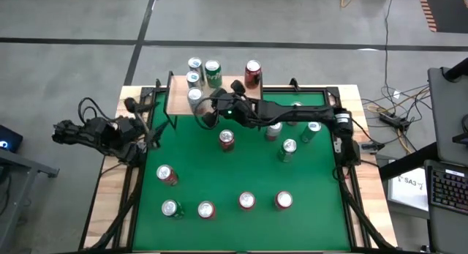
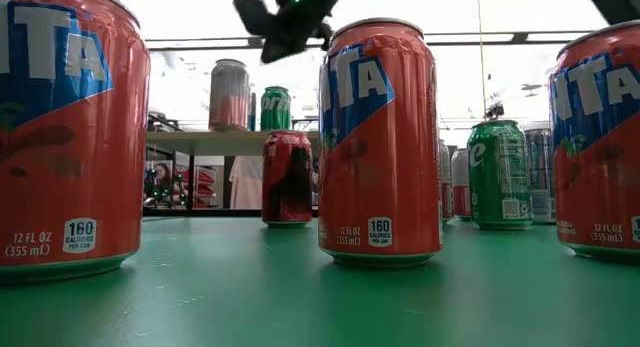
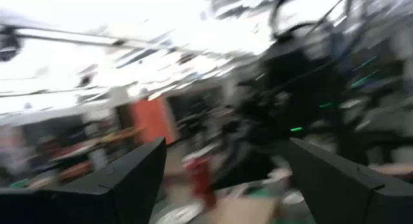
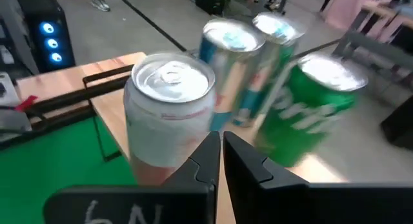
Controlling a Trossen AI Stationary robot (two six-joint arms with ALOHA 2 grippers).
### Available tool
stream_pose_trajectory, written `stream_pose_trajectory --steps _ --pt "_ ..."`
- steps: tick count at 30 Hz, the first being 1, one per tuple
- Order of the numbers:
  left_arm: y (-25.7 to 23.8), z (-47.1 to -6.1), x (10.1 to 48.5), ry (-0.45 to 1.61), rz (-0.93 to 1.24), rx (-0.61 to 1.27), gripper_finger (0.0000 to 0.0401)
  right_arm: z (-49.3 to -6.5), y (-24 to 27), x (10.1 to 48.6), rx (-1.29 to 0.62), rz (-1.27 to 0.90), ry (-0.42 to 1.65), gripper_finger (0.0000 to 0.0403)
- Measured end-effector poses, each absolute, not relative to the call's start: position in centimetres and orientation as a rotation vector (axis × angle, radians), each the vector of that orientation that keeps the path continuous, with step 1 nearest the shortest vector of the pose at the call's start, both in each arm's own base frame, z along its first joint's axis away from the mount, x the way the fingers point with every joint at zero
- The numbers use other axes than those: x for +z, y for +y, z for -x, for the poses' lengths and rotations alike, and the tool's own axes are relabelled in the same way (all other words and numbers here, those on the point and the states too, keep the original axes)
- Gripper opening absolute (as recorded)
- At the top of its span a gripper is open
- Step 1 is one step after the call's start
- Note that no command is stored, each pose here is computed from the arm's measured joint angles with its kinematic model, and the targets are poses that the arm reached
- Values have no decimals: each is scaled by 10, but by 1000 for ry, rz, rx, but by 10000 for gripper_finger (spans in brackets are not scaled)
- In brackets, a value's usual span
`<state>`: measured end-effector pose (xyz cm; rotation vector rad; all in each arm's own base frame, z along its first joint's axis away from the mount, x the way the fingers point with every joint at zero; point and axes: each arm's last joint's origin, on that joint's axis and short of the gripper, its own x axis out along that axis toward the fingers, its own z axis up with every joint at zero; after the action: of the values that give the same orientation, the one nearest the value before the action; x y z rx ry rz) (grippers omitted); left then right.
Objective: Place canned beverage on shelf
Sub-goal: Put the green can on the shelf
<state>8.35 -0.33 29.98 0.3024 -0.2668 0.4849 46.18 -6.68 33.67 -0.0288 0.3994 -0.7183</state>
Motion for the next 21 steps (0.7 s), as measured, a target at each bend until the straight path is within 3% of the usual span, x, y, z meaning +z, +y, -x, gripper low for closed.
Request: stream_pose_trajectory --steps 7,10,14,21 --pt "-13 -122 295 -223 -268 482 306 -418 -31 383 -638 154 483 12" --pt "-15 -141 290 -190 -237 578 306 -403 -21 398 -612 182 491 12" --pt "-17 -160 282 -145 -222 707 306 -392 -14 405 -588 223 514 12" --pt "-21 -186 272 -101 -157 715 306 -389 -15 403 -567 290 561 12"
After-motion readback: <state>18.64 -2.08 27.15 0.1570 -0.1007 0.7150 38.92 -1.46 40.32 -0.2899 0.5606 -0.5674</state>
